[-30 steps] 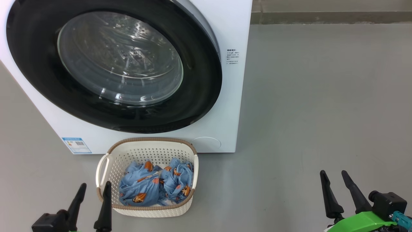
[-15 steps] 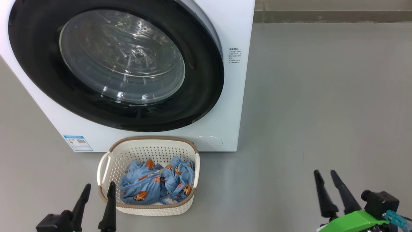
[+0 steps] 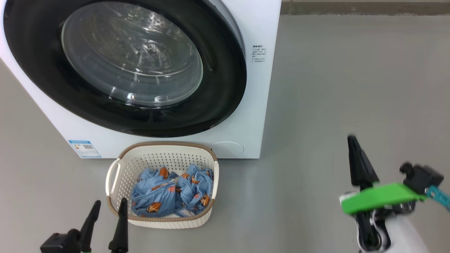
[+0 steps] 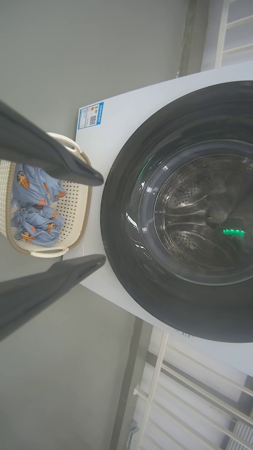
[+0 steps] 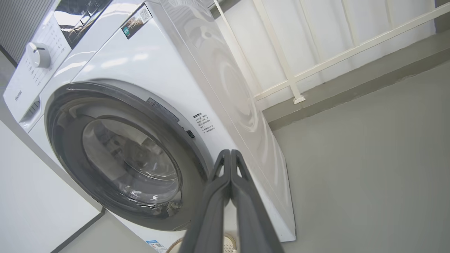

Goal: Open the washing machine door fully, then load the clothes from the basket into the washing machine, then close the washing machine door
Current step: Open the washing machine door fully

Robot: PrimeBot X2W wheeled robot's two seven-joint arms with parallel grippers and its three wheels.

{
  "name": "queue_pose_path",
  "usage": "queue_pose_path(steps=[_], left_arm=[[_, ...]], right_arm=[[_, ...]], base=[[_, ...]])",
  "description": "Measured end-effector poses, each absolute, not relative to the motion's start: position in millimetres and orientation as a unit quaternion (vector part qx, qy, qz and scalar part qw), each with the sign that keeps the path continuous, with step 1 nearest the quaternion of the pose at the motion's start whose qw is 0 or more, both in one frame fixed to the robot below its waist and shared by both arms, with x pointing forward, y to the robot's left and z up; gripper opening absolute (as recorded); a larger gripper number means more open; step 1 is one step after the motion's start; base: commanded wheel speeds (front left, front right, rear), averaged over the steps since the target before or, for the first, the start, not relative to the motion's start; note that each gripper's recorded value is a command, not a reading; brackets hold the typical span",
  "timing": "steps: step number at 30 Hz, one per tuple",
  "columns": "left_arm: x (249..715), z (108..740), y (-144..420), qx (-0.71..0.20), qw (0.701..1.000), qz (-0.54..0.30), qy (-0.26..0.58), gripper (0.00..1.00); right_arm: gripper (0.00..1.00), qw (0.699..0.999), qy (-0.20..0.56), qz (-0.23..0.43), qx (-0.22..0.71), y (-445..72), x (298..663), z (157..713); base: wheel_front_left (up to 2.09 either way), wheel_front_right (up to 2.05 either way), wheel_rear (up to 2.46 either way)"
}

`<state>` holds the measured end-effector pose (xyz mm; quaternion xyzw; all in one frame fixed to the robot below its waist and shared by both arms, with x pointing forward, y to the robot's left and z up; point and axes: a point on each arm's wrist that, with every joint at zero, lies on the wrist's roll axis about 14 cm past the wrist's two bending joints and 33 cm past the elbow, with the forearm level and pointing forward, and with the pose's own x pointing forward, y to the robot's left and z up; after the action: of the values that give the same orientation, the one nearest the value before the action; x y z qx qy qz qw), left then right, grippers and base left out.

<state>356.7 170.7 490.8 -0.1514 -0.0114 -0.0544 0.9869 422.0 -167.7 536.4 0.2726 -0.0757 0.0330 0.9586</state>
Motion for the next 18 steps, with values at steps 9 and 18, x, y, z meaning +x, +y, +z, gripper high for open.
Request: queue_pose_path(steps=[9,18], left_arm=[[359.4,486.3,170.2,-0.153,0.987,-0.054,-0.004,1.00],[364.4,484.7,171.0,-0.160,0.986,-0.053,-0.002,1.00]], right_arm=[[0.00,0.934,-0.117,0.057,0.331,-157.2,461.9,578.4],[0.00,0.914,-0.150,0.072,0.370,-154.5,497.0,615.5]], base=[[0.00,0.00,0.00],[0.00,0.00,0.00]])
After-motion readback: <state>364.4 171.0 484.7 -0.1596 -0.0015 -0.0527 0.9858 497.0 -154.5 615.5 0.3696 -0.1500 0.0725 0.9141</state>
